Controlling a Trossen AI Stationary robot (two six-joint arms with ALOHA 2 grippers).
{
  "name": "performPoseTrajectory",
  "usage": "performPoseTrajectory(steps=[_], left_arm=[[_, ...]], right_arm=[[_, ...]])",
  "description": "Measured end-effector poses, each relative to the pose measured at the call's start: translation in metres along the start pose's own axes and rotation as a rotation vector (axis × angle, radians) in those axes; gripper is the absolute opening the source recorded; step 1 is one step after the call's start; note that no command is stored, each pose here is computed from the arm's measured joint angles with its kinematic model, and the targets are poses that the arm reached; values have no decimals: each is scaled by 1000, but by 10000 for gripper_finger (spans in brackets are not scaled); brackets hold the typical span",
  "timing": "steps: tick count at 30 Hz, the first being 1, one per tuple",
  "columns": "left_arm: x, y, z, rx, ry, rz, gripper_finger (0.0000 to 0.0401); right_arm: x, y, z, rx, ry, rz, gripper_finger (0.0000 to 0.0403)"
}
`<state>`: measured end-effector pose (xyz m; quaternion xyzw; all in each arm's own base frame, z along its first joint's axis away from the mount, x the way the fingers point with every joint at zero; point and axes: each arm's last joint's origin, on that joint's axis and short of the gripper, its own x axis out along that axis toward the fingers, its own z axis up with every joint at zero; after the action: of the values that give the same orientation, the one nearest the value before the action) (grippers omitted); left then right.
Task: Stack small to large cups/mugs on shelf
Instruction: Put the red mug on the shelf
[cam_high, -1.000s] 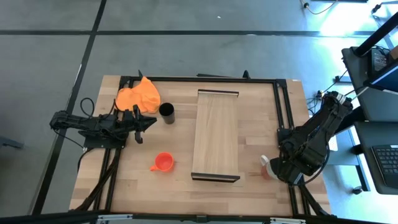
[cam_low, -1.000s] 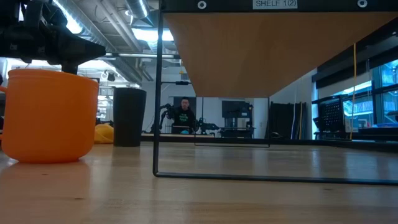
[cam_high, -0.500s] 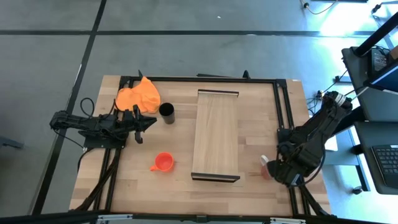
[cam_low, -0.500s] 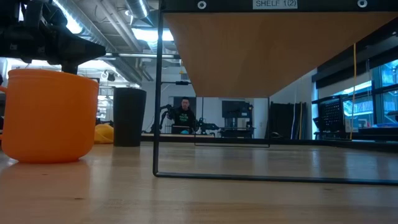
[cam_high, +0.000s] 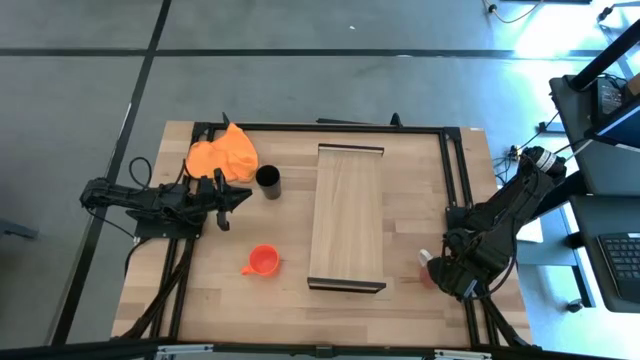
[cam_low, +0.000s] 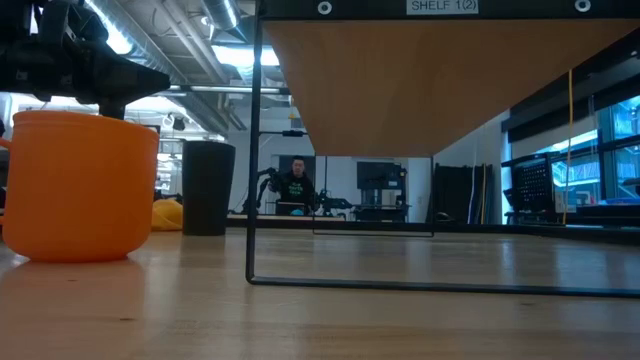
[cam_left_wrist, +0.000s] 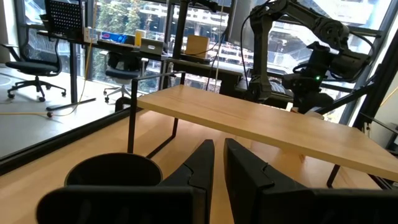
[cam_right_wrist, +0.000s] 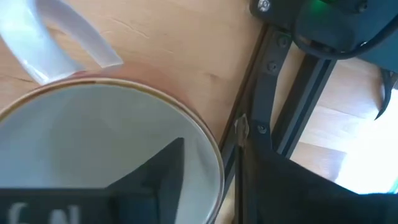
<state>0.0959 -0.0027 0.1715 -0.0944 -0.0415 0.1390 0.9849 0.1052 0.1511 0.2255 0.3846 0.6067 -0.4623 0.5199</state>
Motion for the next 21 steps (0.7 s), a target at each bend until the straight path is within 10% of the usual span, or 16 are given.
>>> performPoseTrajectory(steps=[10, 21], left_arm=[[0, 0, 0, 0, 1, 0, 31], [0, 0, 0, 0, 0, 0, 31]], right_arm=[[-2, 0, 0, -7, 0, 19, 35], [-13, -7, 14, 5, -62, 96, 27]])
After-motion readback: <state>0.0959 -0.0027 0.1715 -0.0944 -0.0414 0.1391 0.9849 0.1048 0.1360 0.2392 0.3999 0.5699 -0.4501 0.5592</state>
